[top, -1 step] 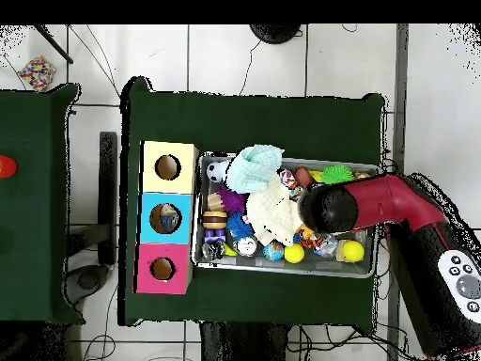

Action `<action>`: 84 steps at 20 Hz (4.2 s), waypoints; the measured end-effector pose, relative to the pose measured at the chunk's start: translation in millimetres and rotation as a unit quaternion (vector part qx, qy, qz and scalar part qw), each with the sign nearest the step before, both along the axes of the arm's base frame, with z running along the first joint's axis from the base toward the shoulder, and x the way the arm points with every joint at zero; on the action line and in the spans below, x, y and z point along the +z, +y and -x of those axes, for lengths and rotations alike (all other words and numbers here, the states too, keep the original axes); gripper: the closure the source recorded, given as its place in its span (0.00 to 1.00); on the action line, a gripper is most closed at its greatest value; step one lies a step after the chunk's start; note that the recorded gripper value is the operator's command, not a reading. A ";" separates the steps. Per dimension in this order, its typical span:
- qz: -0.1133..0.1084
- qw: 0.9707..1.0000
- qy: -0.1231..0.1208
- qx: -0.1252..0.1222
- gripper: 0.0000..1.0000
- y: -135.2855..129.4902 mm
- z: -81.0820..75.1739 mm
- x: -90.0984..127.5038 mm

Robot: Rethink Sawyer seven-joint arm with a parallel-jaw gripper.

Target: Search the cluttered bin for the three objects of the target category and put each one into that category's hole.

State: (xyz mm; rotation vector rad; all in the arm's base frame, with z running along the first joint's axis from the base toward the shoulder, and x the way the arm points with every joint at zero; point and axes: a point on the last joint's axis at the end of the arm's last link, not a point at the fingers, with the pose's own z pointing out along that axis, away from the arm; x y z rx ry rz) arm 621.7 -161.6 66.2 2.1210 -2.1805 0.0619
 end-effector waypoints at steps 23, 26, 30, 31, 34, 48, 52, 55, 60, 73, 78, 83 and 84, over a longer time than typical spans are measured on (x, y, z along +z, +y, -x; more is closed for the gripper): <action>0.072 0.995 0.055 0.046 0.00 -6.8 -5.4 -5.7; 0.072 0.995 0.055 0.044 0.00 -7.8 -6.3 -7.2; 0.069 0.995 0.057 0.042 0.00 -7.9 -6.4 -12.0; 0.067 0.995 0.058 0.042 0.00 -7.4 -6.0 -13.5; 0.064 0.995 0.061 0.042 0.00 -5.7 -4.1 -18.2; 0.109 0.989 0.072 0.073 0.00 -5.7 0.6 -34.9; 0.134 0.984 0.072 0.091 0.00 -4.5 -1.2 -37.2; 0.145 0.982 0.072 0.096 0.00 -5.4 -2.2 -37.7; 0.150 0.982 0.074 0.091 0.00 -12.7 -1.6 -38.2; 0.114 0.988 0.096 0.047 0.00 -18.0 10.1 -50.2; 0.059 0.993 0.102 -0.003 0.00 -18.4 11.2 -46.3; 0.051 0.993 0.104 -0.019 0.00 -26.4 13.2 -44.1; 0.052 0.993 0.105 -0.018 0.00 -26.1 13.6 -44.5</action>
